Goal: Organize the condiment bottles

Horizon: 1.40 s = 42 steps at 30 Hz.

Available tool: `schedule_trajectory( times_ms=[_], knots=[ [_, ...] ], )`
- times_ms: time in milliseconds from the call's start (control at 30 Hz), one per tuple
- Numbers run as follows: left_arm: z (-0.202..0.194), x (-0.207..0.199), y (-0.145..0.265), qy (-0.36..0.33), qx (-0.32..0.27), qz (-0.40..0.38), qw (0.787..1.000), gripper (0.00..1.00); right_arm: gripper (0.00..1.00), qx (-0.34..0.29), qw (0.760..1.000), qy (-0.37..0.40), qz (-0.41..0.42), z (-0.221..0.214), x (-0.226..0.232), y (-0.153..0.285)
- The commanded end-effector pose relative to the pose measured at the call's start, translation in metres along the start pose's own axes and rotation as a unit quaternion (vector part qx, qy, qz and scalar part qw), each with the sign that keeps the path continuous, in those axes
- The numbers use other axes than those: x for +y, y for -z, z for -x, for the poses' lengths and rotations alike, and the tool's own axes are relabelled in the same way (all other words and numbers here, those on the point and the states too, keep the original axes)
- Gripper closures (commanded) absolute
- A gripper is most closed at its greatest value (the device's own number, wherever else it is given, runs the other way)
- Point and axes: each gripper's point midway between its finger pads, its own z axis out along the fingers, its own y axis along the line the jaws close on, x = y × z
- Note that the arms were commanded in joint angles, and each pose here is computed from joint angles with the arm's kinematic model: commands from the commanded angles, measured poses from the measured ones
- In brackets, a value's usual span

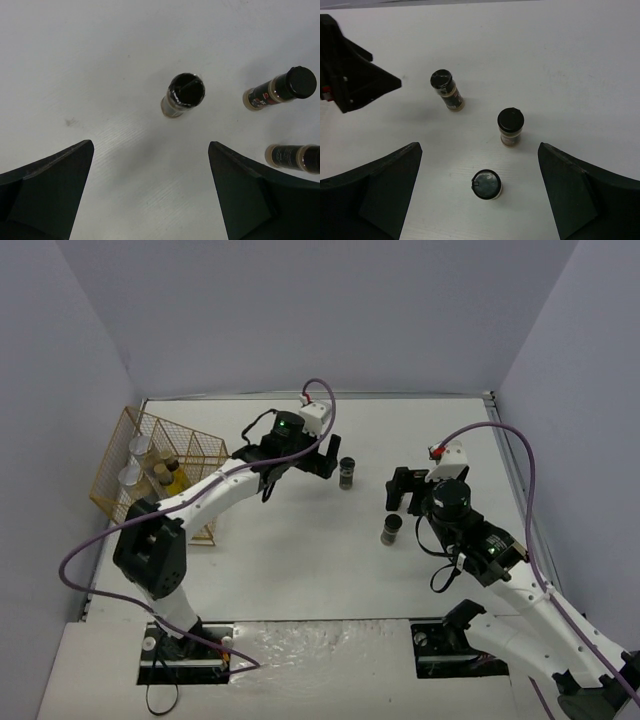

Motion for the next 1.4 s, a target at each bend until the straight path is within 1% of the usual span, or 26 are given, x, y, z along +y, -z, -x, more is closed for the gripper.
schedule_trajectory(
  times_ms=[0, 67, 167, 333, 400, 467, 600, 700, 900, 967, 1000, 1033, 1167, 1300, 1367],
  knots=[
    [0.060, -0.037, -0.026, -0.051, -0.096, -0.052, 0.993, 0.03, 0.02, -0.025, 0.999, -0.020, 0.009, 0.022, 0.003, 0.010],
    [0.061, -0.042, -0.036, -0.050, -0.100, -0.061, 0.992, 0.03, 0.02, -0.029, 0.999, -0.022, 0.008, 0.024, 0.001, 0.014],
    [0.053, -0.045, -0.055, -0.050, -0.087, -0.063, 0.993, 0.03, 0.02, -0.030, 0.999, -0.024, 0.006, 0.024, 0.000, 0.016],
    [0.046, -0.045, -0.076, -0.051, -0.075, -0.048, 0.995, 0.03, 0.02, -0.026, 0.999, -0.023, 0.004, 0.022, -0.001, 0.016],
    [0.042, -0.045, -0.082, -0.054, -0.070, -0.042, 0.995, 0.05, 0.02, -0.025, 0.999, -0.023, 0.003, 0.022, -0.001, 0.016],
    [0.038, -0.045, -0.088, -0.052, -0.063, -0.037, 0.996, 0.09, 0.02, -0.026, 0.999, -0.023, 0.002, 0.023, -0.002, 0.017],
    [0.038, -0.047, -0.091, -0.049, -0.062, -0.035, 0.996, 0.26, 0.02, -0.029, 0.999, -0.024, 0.001, 0.023, -0.003, 0.019],
    [0.042, -0.051, -0.086, -0.050, -0.066, -0.036, 0.996, 0.44, 0.02, -0.030, 0.999, -0.024, 0.000, 0.024, -0.004, 0.020],
    [0.051, -0.053, -0.066, -0.047, -0.075, -0.021, 0.996, 0.75, 0.02, -0.029, 0.999, -0.023, -0.001, 0.024, -0.005, 0.019],
    [0.058, -0.049, -0.052, -0.045, -0.084, -0.008, 0.995, 0.78, 0.02, -0.030, 0.999, -0.023, 0.000, 0.024, -0.004, 0.019],
    [0.065, -0.047, -0.041, -0.044, -0.093, -0.001, 0.995, 0.83, 0.02, -0.029, 0.999, -0.023, 0.000, 0.024, -0.004, 0.019],
    [0.067, -0.043, -0.036, -0.042, -0.097, 0.009, 0.994, 0.85, 0.02, -0.029, 0.999, -0.023, 0.000, 0.023, -0.004, 0.019],
    [0.074, -0.005, 0.011, -0.028, -0.093, 0.099, 0.990, 0.87, 0.02, -0.025, 1.000, -0.018, -0.001, 0.022, -0.004, 0.017],
    [0.076, 0.050, 0.060, 0.020, -0.096, 0.187, 0.978, 0.87, 0.02, -0.023, 1.000, -0.012, -0.001, 0.022, -0.003, 0.015],
    [0.072, 0.088, 0.083, 0.053, -0.095, 0.234, 0.966, 0.86, 0.01, -0.021, 1.000, -0.009, -0.001, 0.021, -0.003, 0.014]
  ],
)
